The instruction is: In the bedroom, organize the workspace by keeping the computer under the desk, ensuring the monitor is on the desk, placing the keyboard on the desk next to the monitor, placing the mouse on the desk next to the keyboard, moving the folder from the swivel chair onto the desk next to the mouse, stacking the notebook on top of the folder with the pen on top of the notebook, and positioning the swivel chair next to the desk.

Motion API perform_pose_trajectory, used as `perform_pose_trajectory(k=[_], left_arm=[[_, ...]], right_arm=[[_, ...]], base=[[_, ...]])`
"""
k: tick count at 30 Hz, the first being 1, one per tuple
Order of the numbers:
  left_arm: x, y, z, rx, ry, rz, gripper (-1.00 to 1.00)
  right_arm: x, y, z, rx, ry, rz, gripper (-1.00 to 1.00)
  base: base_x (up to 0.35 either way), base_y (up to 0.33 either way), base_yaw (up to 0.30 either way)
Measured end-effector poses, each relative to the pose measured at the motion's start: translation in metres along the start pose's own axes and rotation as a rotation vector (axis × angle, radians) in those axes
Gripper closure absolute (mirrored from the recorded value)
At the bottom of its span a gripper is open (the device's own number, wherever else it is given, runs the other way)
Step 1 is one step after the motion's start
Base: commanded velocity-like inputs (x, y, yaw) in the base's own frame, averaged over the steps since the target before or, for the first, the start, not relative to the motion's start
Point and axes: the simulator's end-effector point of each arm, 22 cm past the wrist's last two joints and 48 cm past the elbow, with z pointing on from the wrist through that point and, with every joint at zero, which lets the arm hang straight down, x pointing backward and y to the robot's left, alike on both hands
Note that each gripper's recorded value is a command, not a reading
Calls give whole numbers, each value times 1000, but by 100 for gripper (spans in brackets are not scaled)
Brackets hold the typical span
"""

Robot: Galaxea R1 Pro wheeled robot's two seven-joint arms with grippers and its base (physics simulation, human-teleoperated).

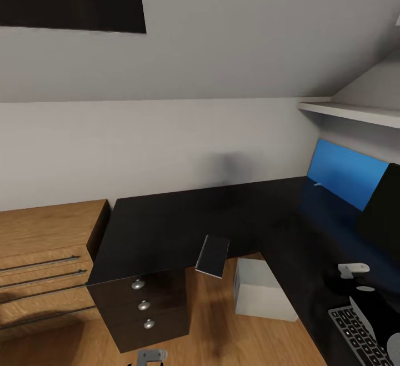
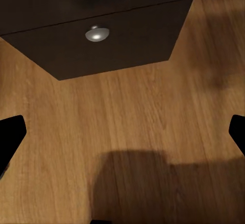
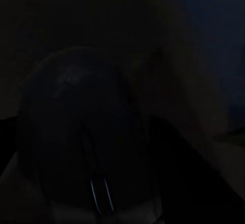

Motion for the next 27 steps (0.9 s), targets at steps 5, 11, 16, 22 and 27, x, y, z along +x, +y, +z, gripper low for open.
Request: perform_pose_trajectory(k=[5, 11, 16, 22, 27], left_arm=[[0, 0, 0, 0, 0, -1, -100], [0, 0, 0, 0, 0, -1, -100], [0, 0, 0, 0, -1, -1, -100], [0, 0, 0, 0, -1, -2, -100], [0, 0, 0, -1, -1, -2, -100]], right_arm=[[1, -1, 3, 1, 16, 4, 100], [0, -1, 3, 2, 15, 0, 100], [0, -1, 3, 2, 16, -1, 100], [8, -1, 4, 4, 34, -1, 100], [13, -7, 5, 31, 50, -1, 100]], base=[[0, 0, 0], [0, 0, 0], [27, -12, 0], [14, -9, 0], [1, 0, 0]])
